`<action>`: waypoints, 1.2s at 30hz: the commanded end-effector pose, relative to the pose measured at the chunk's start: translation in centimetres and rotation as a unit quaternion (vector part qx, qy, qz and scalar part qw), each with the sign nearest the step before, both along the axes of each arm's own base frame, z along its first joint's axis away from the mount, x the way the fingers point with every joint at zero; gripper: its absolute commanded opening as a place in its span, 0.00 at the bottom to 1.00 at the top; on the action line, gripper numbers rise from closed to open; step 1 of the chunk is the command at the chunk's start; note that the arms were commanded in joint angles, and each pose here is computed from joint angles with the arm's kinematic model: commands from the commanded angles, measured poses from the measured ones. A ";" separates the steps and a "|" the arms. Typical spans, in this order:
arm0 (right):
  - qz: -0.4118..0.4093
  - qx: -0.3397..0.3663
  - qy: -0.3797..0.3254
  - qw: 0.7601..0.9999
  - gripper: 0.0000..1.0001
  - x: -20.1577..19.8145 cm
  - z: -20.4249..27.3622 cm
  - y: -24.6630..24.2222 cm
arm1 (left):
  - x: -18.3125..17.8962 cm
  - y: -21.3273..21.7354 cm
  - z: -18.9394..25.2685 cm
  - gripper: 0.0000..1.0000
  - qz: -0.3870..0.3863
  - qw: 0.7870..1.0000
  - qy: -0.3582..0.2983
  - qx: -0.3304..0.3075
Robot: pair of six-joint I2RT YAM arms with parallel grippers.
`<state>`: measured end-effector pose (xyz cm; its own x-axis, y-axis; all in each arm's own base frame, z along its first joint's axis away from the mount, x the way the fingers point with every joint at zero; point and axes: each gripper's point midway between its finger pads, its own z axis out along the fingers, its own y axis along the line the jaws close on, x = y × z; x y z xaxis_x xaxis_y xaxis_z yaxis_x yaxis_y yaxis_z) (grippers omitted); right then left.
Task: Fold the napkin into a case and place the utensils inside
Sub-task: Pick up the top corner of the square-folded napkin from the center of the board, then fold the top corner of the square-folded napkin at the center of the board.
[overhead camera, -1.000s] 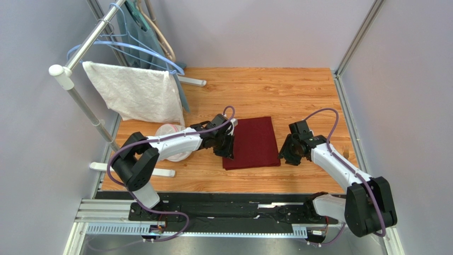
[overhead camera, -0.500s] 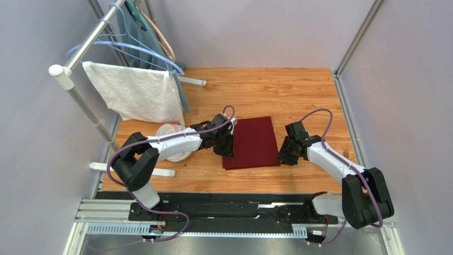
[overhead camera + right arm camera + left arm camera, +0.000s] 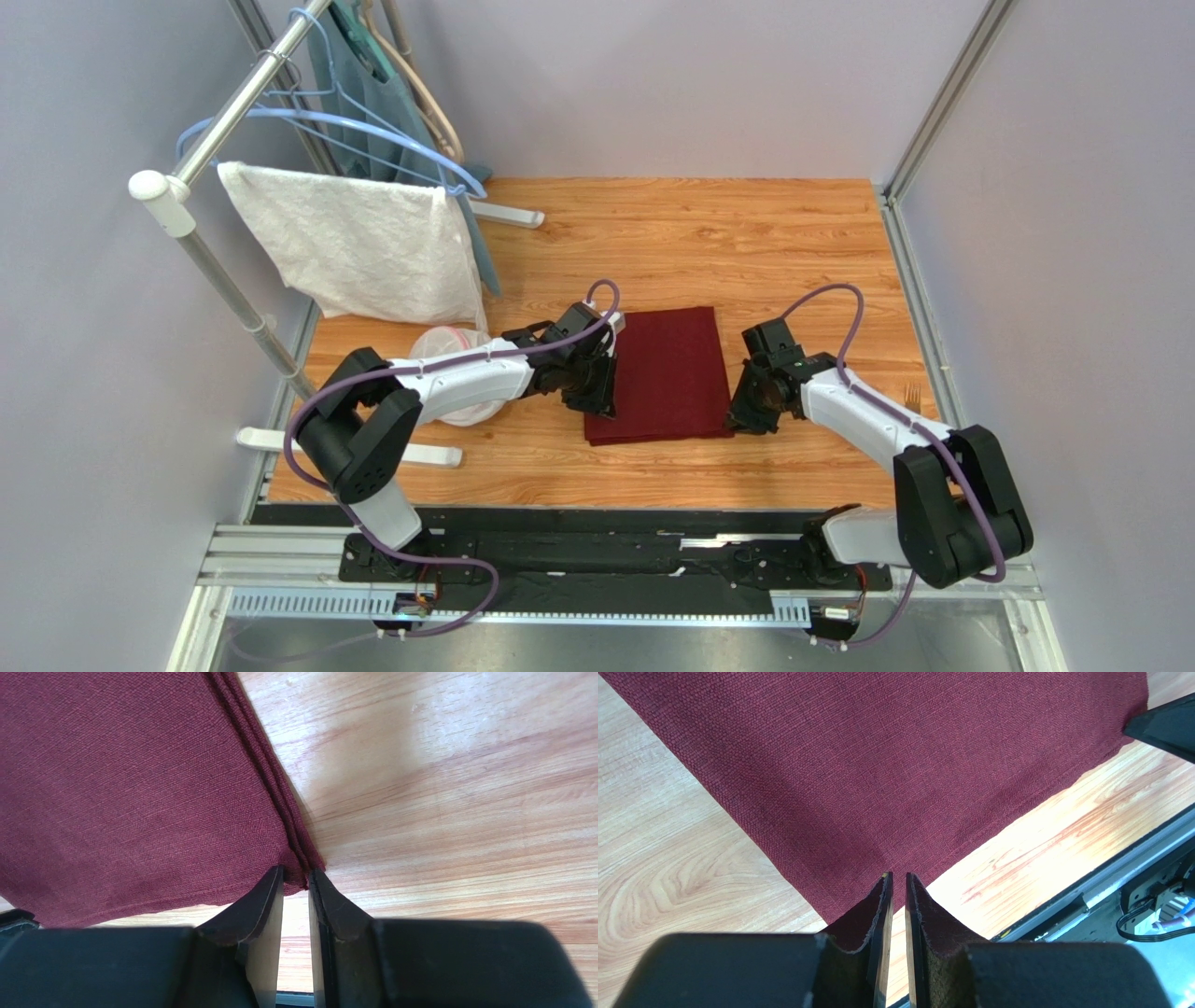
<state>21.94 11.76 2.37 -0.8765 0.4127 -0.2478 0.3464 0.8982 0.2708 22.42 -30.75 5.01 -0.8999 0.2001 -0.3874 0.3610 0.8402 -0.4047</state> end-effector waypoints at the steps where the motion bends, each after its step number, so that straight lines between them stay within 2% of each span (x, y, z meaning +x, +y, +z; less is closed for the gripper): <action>1: 0.004 0.000 -0.034 0.999 0.22 1.7 1.9 0.4 | 0.2 -0.1 0.1 0.20 -0.005 1.000 -0.014 0.000; 2: 0.005 -0.001 -0.036 0.999 0.21 1.7 2.0 0.4 | 0.2 -0.1 0.0 0.20 -0.006 1.000 -0.013 0.001; 4: 0.006 0.001 -0.038 0.999 0.12 1.8 2.3 0.4 | 0.1 -0.2 -0.1 0.20 -0.007 1.000 -0.010 -0.002; 9: 0.010 0.001 -0.036 0.999 0.06 1.7 2.5 0.5 | 0.3 -0.1 -0.1 0.20 -0.004 1.000 -0.013 0.005; 10: 0.010 0.002 -0.037 0.999 0.00 1.7 2.6 0.6 | 0.3 0.1 0.0 0.21 -0.001 1.000 -0.014 0.009; 13: 0.008 0.001 -0.040 0.999 0.00 1.5 3.1 0.3 | 0.8 0.7 -0.1 0.21 0.005 0.999 -0.020 0.028; 16: 0.007 0.003 -0.046 0.999 0.00 0.9 3.6 0.1 | 0.3 0.8 -1.8 0.20 -0.003 0.999 0.001 0.044; 20: -0.001 -0.008 -0.059 0.998 0.00 0.4 3.7 -0.7 | -1.8 -0.8 -3.8 0.19 -0.020 0.999 0.028 0.041; 27: 0.004 -0.016 -0.086 0.996 0.00 -1.3 4.8 -1.9 | -5.2 -3.8 -4.4 0.18 -0.062 0.997 0.040 0.037; 31: 0.024 -0.001 -0.111 0.994 0.00 -1.0 6.0 -1.4 | -5.8 -3.7 -2.3 0.19 -0.057 0.998 0.030 0.012; 33: 0.044 0.020 -0.122 0.991 0.00 -0.3 6.7 -0.3 | -5.0 -2.4 -1.3 0.23 -0.042 0.999 0.008 0.030; 36: 0.076 0.055 -0.129 0.987 0.00 1.7 7.3 2.3 | -3.0 -0.9 1.4 0.28 -0.012 1.000 -0.013 0.008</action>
<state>20.83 10.93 7.86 -0.8333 0.3751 -0.4060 0.2373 0.9062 0.3501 17.04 -33.79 2.76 -0.8865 0.3180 -0.3362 0.4370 0.8144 -0.3819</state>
